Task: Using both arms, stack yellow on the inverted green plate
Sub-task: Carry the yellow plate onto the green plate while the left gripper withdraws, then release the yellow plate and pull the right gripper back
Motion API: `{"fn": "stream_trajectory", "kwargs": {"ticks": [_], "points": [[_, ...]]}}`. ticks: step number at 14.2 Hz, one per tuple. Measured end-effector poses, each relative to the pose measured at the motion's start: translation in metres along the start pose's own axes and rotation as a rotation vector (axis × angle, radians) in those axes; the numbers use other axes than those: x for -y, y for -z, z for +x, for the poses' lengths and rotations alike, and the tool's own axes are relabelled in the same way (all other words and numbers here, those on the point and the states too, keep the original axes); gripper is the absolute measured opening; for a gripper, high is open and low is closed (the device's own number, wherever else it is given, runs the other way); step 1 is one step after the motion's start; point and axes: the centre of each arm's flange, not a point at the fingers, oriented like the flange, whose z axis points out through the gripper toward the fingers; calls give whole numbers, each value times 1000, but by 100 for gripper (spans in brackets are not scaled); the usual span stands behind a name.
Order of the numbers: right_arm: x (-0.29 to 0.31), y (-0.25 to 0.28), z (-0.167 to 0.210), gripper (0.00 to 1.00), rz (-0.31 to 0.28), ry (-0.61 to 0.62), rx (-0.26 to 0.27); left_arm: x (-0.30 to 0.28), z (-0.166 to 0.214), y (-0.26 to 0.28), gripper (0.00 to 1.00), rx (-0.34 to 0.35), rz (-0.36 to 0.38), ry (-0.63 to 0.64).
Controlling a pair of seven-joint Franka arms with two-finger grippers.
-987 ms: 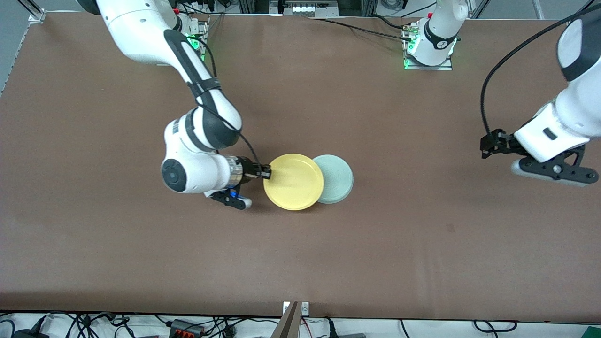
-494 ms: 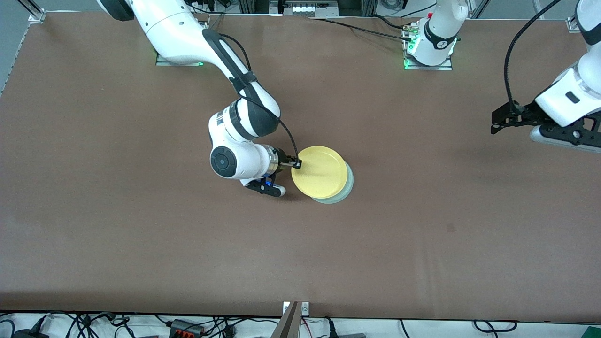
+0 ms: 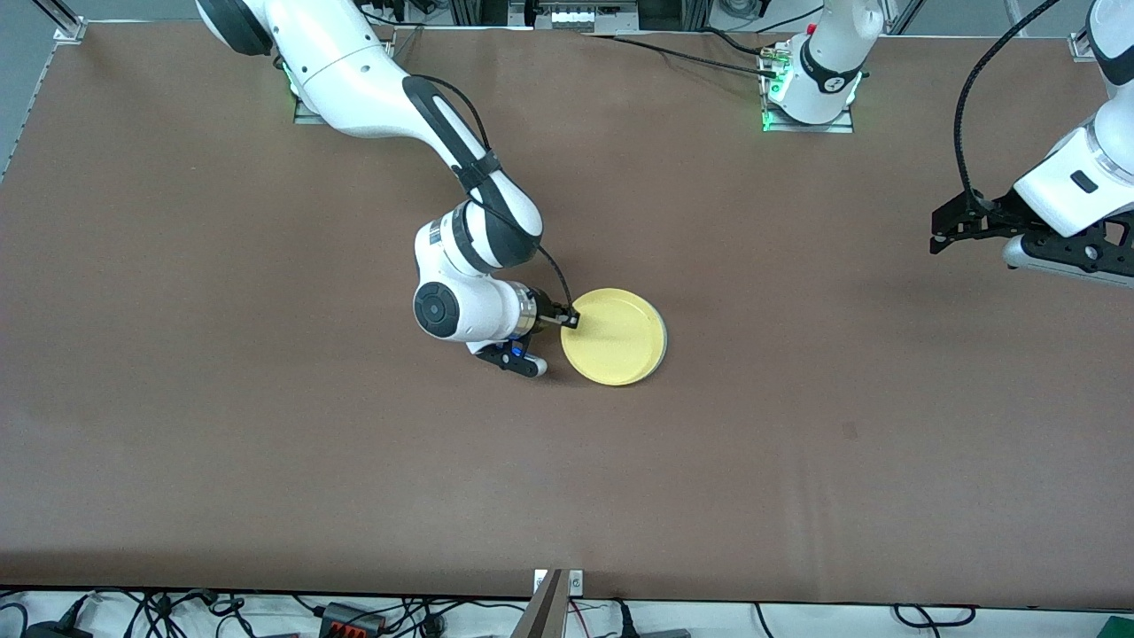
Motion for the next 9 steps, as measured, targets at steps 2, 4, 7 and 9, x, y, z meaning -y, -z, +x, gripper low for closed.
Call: {"fn": "stream_trajectory", "kwargs": {"ticks": [2, 4, 7, 9], "points": [[3, -8, -6, 3, -4, 5, 6, 0, 0, 0, 100, 0, 0, 0], [5, -11, -9, 3, -7, 7, 9, 1, 0, 0, 100, 1, 0, 1], [4, -12, -8, 3, -8, 6, 9, 1, 0, 0, 100, 1, 0, 0], [4, -12, -8, 3, -8, 6, 9, 1, 0, 0, 100, 1, 0, 0]]}}
